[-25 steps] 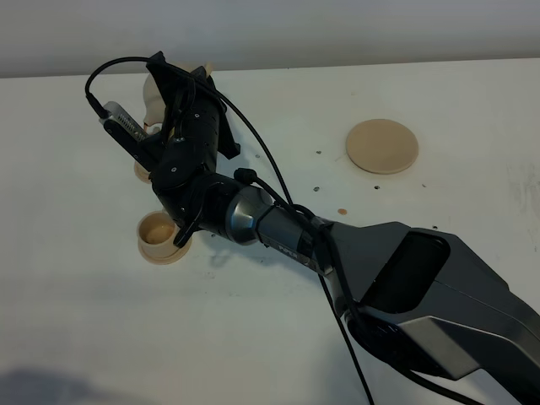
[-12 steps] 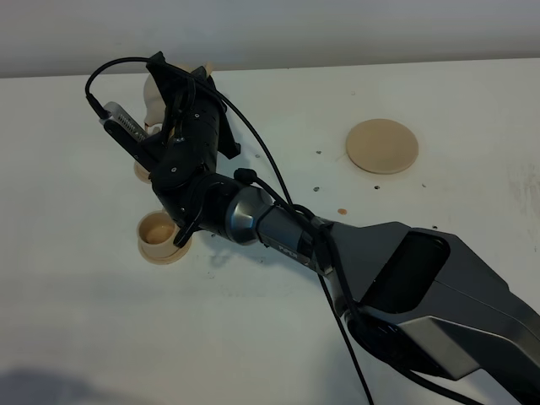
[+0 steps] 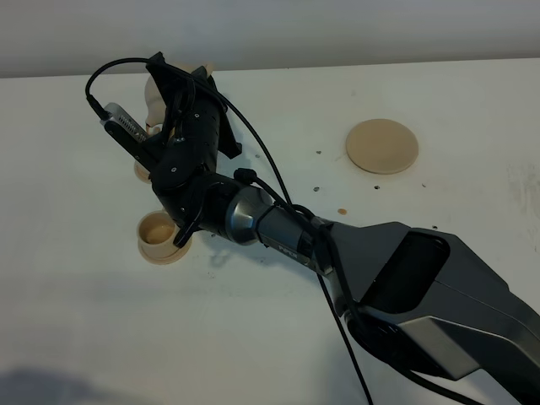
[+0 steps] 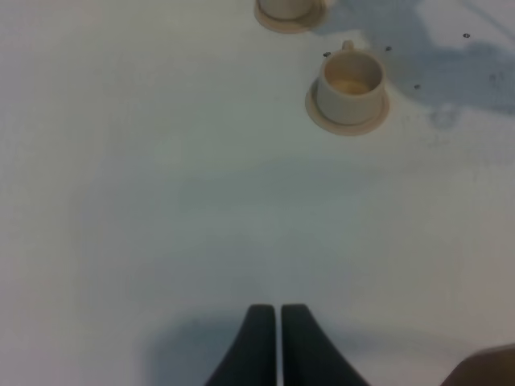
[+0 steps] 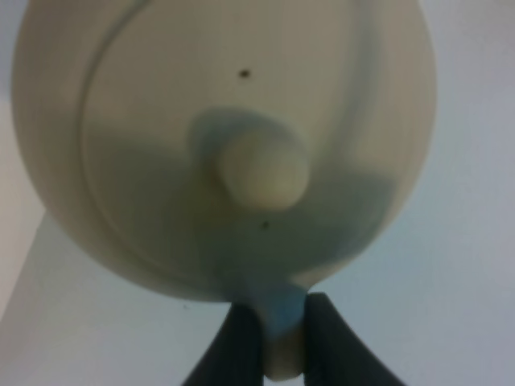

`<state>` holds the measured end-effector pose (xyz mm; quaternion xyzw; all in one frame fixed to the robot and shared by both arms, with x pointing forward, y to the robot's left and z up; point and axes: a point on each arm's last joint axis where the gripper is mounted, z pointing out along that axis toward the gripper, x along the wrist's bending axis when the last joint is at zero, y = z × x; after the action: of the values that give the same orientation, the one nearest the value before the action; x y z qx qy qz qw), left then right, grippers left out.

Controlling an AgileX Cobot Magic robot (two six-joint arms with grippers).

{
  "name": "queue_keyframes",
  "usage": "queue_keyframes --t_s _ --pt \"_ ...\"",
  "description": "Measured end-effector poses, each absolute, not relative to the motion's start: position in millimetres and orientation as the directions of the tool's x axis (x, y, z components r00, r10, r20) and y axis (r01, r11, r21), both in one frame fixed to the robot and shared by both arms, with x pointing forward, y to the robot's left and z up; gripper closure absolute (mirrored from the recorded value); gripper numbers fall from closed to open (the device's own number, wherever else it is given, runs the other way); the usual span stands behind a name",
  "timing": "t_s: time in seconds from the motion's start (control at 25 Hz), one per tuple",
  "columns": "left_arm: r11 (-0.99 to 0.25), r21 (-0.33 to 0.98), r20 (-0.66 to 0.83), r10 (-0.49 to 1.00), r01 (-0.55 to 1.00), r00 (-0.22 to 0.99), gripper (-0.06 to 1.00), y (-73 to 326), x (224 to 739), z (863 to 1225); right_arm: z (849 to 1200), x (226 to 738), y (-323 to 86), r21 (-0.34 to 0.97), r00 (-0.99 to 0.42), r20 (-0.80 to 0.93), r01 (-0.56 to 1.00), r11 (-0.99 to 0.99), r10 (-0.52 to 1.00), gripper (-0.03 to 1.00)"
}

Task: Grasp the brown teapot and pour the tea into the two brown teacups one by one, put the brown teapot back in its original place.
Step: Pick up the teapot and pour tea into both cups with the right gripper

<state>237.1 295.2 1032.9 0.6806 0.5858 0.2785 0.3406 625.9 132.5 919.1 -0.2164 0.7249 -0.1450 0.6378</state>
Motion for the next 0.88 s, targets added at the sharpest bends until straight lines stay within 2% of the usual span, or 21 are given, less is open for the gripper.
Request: queue_keyframes --t_s 0.88 --pt "-0.082 0.790 -0.020 0.987 0.608 0.159 0.96 295.2 237.1 1032.9 919.2 626.0 132.1 -0.493 -0.093 -0.858 -0.126 0.861 -0.505 0.86"
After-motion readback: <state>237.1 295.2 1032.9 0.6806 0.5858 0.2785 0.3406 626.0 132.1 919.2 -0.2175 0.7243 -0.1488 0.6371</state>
